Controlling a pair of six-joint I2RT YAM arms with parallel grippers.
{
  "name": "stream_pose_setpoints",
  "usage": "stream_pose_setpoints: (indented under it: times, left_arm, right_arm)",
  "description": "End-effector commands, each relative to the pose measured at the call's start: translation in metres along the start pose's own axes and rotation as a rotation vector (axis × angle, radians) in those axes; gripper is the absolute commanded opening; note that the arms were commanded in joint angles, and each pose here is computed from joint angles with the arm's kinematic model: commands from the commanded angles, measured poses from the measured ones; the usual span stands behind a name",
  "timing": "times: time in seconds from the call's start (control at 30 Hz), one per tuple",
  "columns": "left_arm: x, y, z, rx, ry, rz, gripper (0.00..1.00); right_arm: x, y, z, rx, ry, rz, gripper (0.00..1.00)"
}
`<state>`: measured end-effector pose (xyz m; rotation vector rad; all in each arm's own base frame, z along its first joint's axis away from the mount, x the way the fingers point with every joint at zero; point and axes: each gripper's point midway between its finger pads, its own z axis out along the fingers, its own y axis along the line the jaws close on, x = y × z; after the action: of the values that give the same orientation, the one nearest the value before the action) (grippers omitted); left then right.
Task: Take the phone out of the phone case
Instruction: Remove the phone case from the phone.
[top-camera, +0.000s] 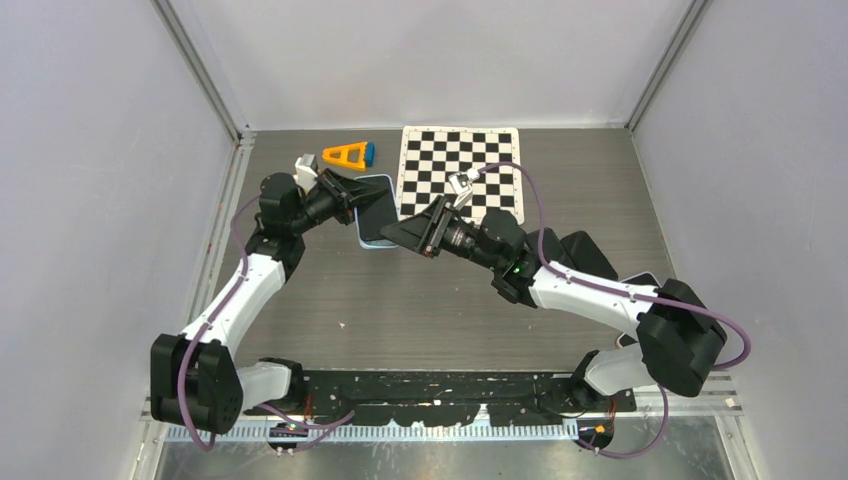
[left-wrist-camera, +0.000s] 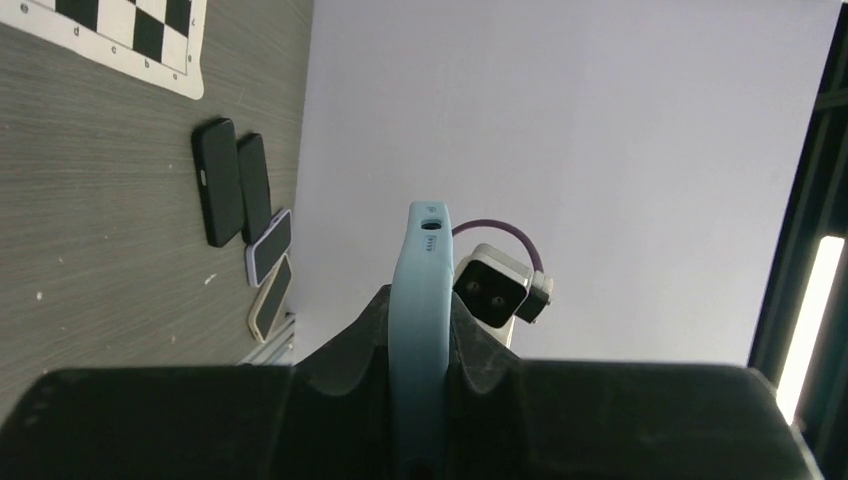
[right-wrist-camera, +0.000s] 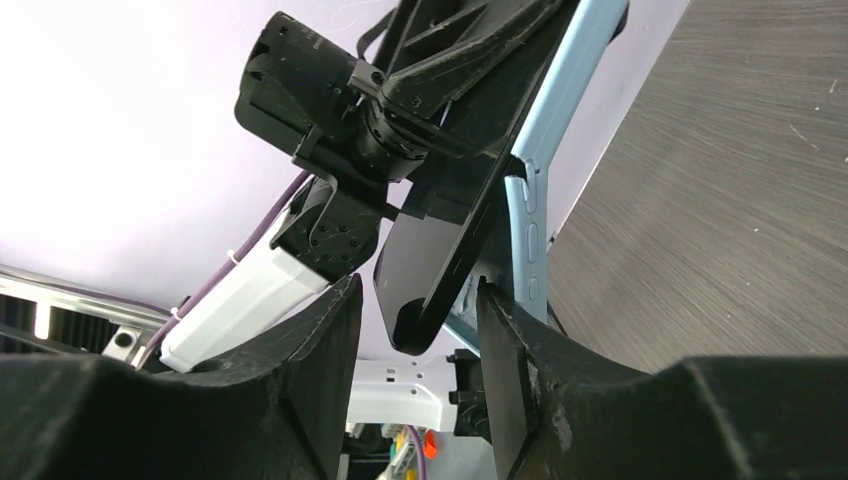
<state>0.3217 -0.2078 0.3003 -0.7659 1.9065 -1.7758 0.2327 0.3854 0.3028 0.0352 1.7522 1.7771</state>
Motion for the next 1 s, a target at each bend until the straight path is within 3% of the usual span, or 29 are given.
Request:
stream_pose_setpoints:
  times: [0.0, 0.17, 0.5, 0.57, 0.63, 0.77, 0.97]
  left_arm:
    - [0.070, -0.092, -0.030, 0.230, 0.203, 0.242, 0.00]
    - [0.096, -0.081, -0.031, 0.230, 0.281, 0.364, 0.00]
    - [0.098, -0.056, -0.036, 0.177, 0.261, 0.473, 0.03]
    - [0.098, -0.054, -0.038, 0.162, 0.256, 0.494, 0.14]
    - [0.095, -0.052, -0.041, 0.136, 0.228, 0.541, 0.32]
    - [0.078, -0.042, -0.045, 0.041, 0.113, 0.606, 0.73]
    - [0.064, -0.031, -0.050, -0.033, 0.031, 0.675, 0.95]
  right_arm:
    - [-0.019, -0.049, 0.002, 0.168, -0.090, 0.040, 0.53]
    - [-0.024, -0.027, 0.009, 0.072, -0.066, 0.031, 0.49]
    - [-0.038, 0.020, 0.010, -0.121, -0.099, 0.053, 0.18]
    - [-0.042, 0.027, 0.008, -0.150, -0.102, 0.063, 0.08]
    - [-0.049, 0.033, 0.005, -0.173, -0.119, 0.074, 0.02]
    - [-0.066, 0.050, -0.010, -0.209, -0.158, 0.072, 0.01]
    - [-0.088, 0.064, -0.029, -0.199, -0.201, 0.066, 0.01]
